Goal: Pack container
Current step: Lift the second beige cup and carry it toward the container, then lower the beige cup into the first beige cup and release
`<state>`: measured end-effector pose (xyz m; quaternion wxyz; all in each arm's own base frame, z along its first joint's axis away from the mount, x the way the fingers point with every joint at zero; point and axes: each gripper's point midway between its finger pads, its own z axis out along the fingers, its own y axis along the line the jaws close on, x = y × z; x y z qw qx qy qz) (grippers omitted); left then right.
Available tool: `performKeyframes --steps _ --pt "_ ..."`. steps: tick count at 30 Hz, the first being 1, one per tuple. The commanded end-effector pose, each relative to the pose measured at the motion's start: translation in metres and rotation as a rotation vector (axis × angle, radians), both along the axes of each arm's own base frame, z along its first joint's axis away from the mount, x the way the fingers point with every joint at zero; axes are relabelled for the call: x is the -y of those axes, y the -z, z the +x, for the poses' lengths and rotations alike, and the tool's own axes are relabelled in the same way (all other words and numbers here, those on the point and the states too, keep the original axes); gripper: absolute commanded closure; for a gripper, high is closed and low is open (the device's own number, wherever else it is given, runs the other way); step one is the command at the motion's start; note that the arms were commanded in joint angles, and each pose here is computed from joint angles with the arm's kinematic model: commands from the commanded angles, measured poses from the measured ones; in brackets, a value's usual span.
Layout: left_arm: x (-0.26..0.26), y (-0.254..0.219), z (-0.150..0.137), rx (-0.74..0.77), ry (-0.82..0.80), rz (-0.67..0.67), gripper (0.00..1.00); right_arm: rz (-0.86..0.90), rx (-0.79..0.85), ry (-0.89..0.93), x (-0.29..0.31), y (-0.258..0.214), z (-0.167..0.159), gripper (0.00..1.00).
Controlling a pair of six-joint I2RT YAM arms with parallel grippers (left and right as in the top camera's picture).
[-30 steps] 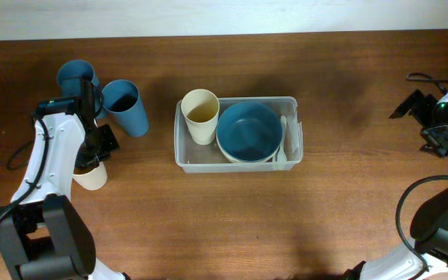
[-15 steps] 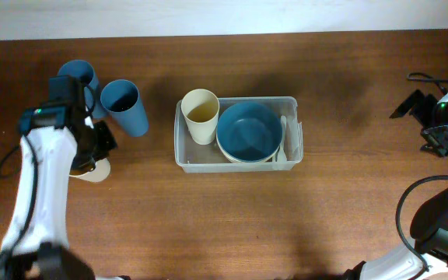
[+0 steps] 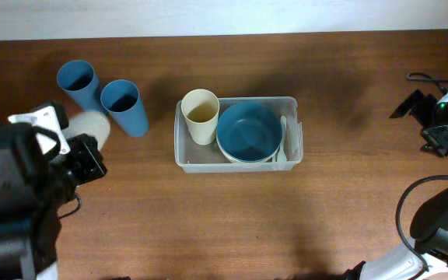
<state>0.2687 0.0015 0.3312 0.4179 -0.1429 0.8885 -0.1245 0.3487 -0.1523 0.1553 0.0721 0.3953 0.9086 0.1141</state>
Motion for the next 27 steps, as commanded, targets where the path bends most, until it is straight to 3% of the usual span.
performKeyframes --steps 1,9,18,27 --pt "0.049 -0.05 0.002 0.213 0.235 -0.064 0.98 -0.023 0.017 0.012 0.003 -0.009 0.0 0.01" --pt "0.124 -0.06 0.05 0.272 0.495 -0.02 0.99 -0.023 0.017 0.012 0.003 -0.009 0.0 0.01" --pt "0.157 -0.05 0.105 0.125 0.506 0.186 0.99 -0.023 0.017 0.012 0.003 -0.009 0.0 0.01" --pt "0.169 -0.016 0.128 -0.031 0.517 0.285 0.99 -0.023 0.017 0.012 0.003 -0.009 0.0 0.01"
